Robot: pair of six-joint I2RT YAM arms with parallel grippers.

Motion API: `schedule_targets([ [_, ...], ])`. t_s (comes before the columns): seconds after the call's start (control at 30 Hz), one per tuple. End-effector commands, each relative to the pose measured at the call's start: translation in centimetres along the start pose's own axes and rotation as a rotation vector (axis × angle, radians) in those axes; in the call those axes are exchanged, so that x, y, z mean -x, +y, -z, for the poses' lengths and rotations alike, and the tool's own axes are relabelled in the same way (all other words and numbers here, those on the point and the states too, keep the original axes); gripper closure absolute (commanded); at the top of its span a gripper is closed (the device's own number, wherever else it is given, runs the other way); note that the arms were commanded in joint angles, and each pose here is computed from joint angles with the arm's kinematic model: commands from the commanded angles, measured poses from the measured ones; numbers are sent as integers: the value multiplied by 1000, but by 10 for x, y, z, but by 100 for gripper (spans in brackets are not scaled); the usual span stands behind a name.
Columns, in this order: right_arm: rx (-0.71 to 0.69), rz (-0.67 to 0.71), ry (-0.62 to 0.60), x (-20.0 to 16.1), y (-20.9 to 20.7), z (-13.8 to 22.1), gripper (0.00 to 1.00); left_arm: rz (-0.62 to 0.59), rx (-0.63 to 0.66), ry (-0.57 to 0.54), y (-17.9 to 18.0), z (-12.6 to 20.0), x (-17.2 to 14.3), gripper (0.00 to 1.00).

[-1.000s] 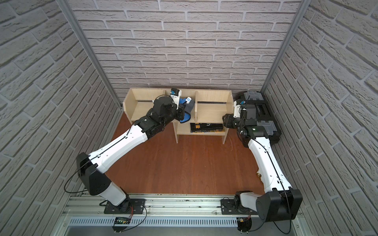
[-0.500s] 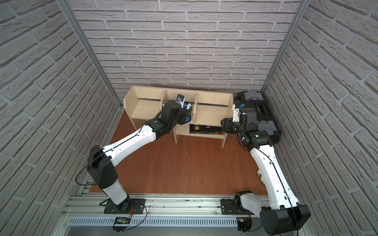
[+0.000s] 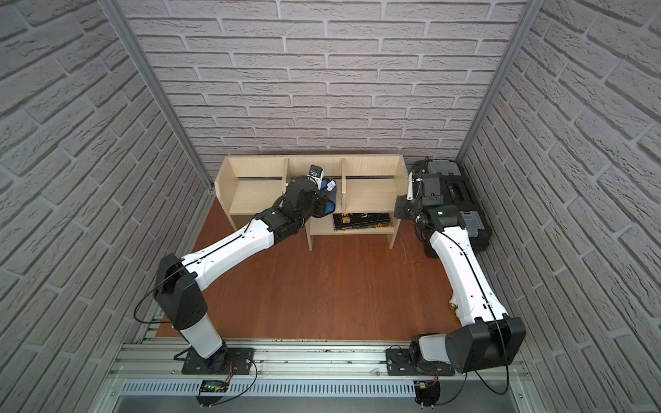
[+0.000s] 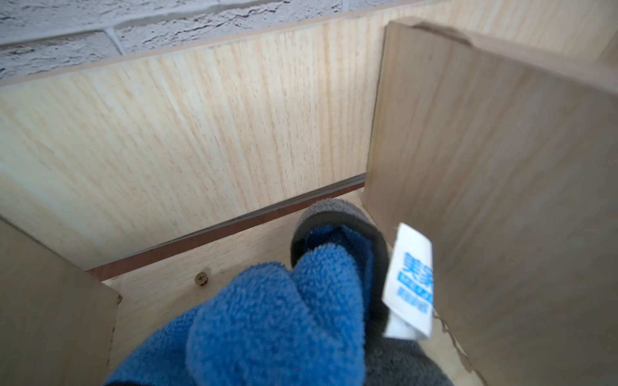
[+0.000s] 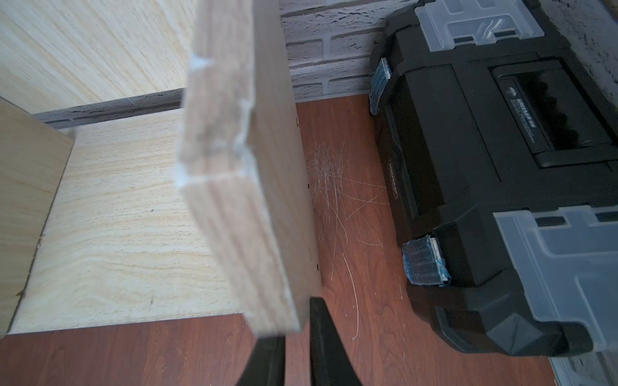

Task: Wipe the bookshelf clean with a cloth
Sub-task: Wipe the dust from the shelf, then adjust the cleaning item.

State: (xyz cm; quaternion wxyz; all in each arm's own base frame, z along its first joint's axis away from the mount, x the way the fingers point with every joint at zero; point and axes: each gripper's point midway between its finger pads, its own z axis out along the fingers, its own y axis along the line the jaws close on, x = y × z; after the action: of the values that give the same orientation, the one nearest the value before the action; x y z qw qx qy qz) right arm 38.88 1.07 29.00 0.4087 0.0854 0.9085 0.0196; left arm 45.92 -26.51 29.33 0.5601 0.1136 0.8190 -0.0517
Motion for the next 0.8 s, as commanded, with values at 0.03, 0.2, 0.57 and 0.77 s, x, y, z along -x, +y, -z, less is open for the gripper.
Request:
schedule_targets([
  [0.03, 117, 9, -51, 12, 22, 12, 65, 20, -12, 12, 1, 7, -4, 100],
  [0.2, 104, 29, -119, 14, 21, 50, 34, 101, -151, -71, -13, 39, 41, 100],
  [0.57, 485, 56, -322, 13, 92, 151, 8, 281, -509, -315, -20, 161, 142, 100],
  [0.77, 1107, -120, -479, 22, 152, 226, 1, 465, -918, -439, -38, 226, 154, 100],
])
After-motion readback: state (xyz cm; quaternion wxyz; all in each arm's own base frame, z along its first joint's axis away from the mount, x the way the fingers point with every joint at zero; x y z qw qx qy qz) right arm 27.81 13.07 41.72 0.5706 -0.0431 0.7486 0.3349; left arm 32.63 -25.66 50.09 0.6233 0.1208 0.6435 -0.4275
